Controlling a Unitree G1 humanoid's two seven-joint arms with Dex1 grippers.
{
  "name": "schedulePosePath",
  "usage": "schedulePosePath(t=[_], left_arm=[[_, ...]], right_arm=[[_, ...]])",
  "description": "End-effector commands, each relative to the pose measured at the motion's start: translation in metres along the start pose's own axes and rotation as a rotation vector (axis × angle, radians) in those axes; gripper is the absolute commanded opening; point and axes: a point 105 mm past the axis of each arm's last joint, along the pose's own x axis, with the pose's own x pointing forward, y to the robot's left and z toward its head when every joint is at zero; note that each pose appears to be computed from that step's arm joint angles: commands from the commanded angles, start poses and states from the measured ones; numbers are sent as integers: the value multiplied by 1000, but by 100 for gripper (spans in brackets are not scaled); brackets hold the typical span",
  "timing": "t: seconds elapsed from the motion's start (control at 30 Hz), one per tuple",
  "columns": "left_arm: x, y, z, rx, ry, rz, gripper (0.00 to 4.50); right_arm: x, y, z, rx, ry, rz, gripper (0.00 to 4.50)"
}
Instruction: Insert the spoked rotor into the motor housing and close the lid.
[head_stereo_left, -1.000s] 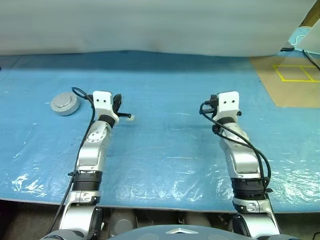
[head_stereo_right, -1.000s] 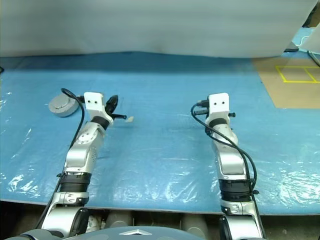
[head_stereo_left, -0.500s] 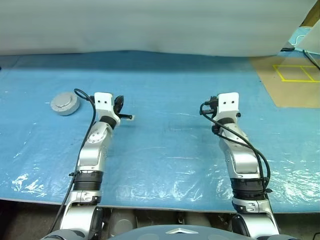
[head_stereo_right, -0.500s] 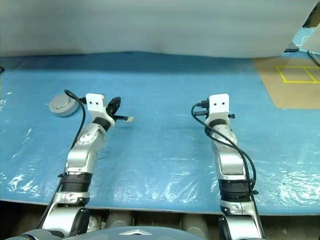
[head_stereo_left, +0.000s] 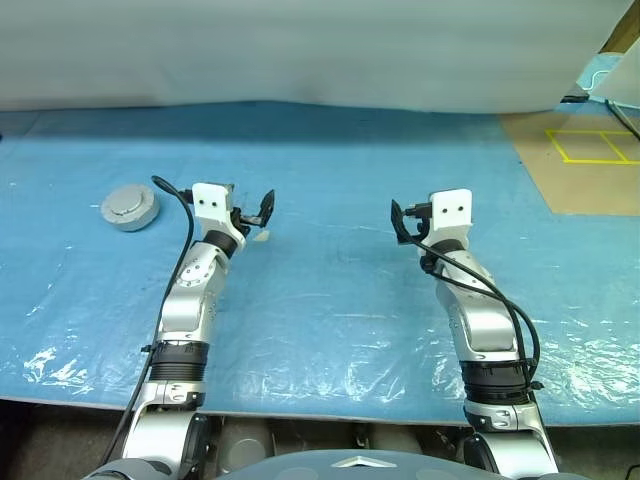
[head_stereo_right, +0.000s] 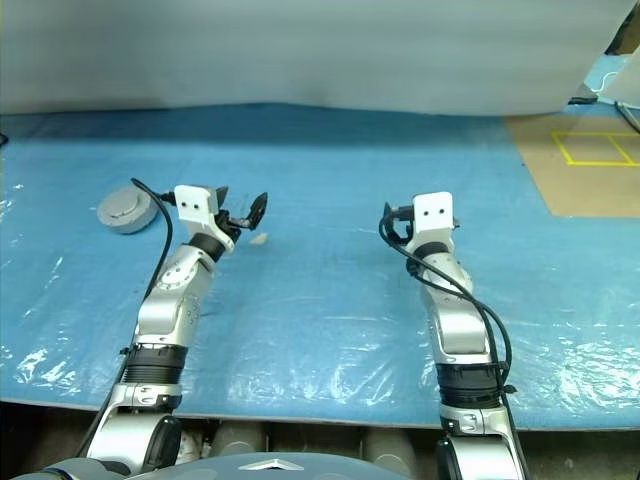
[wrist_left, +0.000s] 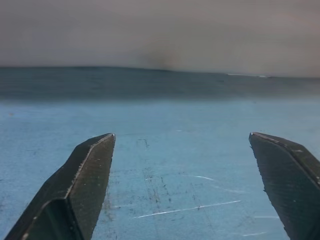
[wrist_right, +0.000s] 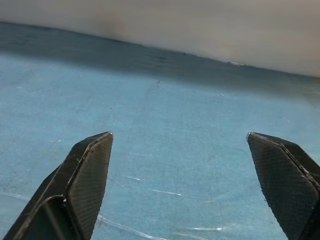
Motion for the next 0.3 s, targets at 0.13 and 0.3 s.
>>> schedulePosePath(t=[0.13,0.3], left_arm=[[7,4,9,92,-33,34,444],[6,0,6,104,-31,19,444]], right_arm=[[-1,10,9,-42,-15,51,444],[0,8,9,-49,-11,37,444]])
